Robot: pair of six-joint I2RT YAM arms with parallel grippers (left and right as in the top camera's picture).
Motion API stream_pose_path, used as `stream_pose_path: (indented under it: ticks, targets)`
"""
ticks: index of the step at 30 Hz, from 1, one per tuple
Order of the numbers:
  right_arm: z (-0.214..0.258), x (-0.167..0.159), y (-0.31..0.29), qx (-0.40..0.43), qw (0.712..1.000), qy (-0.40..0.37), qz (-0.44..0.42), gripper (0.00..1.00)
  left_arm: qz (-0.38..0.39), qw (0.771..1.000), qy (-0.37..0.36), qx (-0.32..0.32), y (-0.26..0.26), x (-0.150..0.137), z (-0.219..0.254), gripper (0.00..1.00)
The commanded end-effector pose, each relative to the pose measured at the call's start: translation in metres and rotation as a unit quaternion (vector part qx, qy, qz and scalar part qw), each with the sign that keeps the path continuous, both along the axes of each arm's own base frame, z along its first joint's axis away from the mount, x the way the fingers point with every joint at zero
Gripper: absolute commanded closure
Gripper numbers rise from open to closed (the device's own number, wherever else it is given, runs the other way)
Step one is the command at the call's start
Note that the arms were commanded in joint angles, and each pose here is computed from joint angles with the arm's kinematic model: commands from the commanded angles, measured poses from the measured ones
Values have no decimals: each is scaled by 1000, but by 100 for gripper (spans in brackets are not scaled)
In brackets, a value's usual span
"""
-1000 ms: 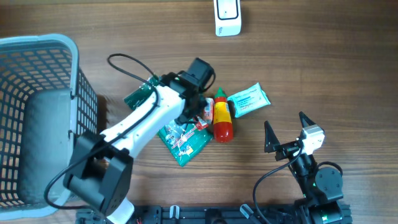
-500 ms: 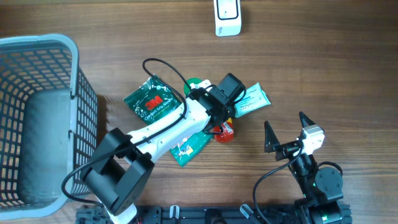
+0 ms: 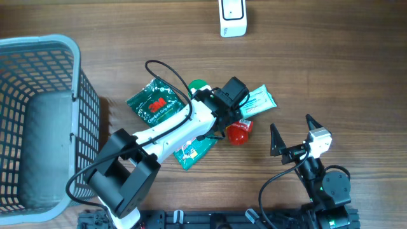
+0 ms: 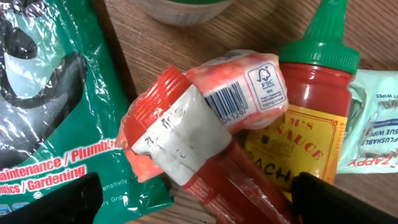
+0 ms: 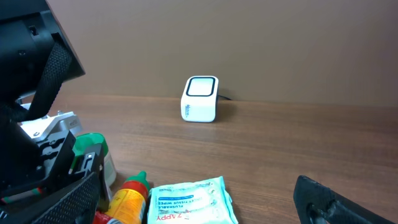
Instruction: Scan the item barcode
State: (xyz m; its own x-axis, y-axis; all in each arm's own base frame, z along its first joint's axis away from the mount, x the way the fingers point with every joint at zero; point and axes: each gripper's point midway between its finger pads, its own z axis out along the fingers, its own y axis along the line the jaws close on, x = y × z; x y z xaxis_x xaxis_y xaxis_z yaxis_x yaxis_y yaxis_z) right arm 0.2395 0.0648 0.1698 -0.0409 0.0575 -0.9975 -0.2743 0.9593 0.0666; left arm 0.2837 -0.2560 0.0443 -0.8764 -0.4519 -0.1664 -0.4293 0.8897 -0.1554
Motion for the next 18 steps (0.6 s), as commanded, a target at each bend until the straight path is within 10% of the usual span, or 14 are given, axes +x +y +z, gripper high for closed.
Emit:
stream_pose_path:
  ticks: [1,9,18]
  targets:
    - [1,0,1,-5,1000,-4,2,0,-1,1000,17,16,7,-6,-6,0]
    - [1,0,1,-5,1000,-4,2,0,15,993,-113,-23,24,8,93,0]
    - [3,-5,15,53,998,10,45,0,32,916,-386,108,143,1,260,0]
